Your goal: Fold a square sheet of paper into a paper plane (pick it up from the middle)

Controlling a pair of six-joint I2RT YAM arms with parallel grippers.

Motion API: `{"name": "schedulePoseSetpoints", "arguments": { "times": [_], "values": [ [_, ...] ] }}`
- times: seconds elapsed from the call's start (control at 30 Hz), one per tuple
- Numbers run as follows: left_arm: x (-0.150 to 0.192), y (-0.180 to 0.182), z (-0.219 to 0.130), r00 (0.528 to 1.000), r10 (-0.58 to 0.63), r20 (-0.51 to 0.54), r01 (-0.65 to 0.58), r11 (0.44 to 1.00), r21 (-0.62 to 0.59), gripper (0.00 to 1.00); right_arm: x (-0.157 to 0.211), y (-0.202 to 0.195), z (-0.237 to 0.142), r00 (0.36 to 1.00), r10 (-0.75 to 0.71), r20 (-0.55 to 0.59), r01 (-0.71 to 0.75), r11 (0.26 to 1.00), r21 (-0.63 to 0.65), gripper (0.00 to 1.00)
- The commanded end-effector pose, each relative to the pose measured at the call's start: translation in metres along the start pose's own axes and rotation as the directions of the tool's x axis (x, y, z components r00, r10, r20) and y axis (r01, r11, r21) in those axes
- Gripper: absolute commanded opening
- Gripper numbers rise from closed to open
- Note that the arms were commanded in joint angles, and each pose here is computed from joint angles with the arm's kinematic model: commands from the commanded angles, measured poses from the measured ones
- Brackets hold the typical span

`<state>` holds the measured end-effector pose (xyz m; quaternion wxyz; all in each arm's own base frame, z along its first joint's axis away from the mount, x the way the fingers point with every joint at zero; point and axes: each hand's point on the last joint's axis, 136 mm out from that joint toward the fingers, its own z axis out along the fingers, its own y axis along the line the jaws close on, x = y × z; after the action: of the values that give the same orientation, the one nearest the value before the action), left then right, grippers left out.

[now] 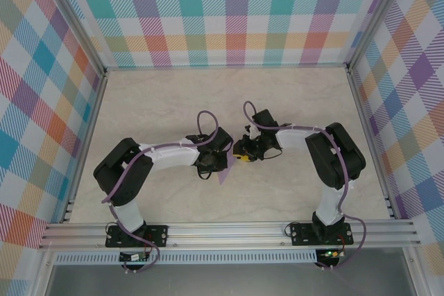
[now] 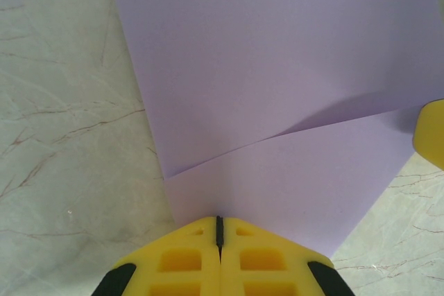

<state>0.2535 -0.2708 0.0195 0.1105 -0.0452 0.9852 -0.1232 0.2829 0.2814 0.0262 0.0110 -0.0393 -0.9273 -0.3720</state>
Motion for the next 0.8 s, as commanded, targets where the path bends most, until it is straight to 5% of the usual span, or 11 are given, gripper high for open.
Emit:
{"name": "schedulePoseSetpoints", "arguments": {
  "times": [0.0, 0.43, 0.77],
  "values": [
    [0.012, 0.022, 0.007, 1.0, 0.006, -0.029, -0.008, 0.996, -0.094, 0.0, 0.0, 0.016, 0.003, 0.999, -0.041, -0.026, 0.04, 0.997, -0.064, 0.27],
    [0.004, 0.016, -0.013, 1.0, 0.017, 0.012, -0.016, 0.998, -0.061, 0.01, 0.008, 0.026, 0.013, 0.995, -0.034, -0.099, 0.018, 0.988, -0.15, 0.19],
    [-0.014, 0.02, -0.056, 0.992, 0.011, 0.126, -0.008, 1.0, -0.026, 0.37, -0.003, 0.031, -0.009, 0.999, -0.035, 0.019, 0.036, 0.996, -0.079, 0.0]
  ]
}}
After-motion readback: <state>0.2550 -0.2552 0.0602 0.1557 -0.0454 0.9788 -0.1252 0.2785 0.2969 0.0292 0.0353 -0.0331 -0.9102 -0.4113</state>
